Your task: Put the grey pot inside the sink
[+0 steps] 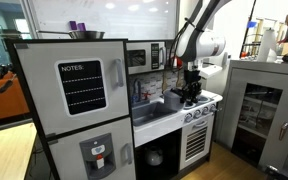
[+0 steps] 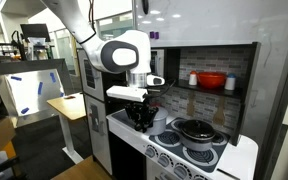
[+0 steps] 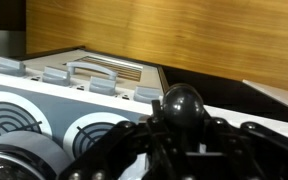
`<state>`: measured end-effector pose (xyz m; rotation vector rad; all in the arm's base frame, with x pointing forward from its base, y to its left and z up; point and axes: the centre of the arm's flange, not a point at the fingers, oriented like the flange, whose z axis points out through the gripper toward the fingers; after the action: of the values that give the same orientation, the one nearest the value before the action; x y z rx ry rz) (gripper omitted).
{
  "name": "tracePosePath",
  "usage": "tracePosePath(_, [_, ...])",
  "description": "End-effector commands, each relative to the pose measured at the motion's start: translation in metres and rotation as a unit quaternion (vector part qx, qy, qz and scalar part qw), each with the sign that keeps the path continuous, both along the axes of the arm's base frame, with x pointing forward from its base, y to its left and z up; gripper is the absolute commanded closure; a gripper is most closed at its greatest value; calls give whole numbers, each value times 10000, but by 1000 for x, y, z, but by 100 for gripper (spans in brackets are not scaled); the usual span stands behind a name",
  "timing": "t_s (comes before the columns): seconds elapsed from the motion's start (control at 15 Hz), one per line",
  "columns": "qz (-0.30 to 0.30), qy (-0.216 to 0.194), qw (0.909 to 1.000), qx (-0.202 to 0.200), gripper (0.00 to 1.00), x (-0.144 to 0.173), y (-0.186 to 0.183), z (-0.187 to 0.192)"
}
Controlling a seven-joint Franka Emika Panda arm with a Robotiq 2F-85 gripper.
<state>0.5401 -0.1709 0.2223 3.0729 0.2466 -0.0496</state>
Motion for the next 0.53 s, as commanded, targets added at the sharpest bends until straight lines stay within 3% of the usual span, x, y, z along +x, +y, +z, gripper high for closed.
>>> tracePosePath(0.0, [320,-75,9994,-133,91,-1,15,6])
tracePosePath(0.47, [896,-95,9955,-305,91,2,51,13])
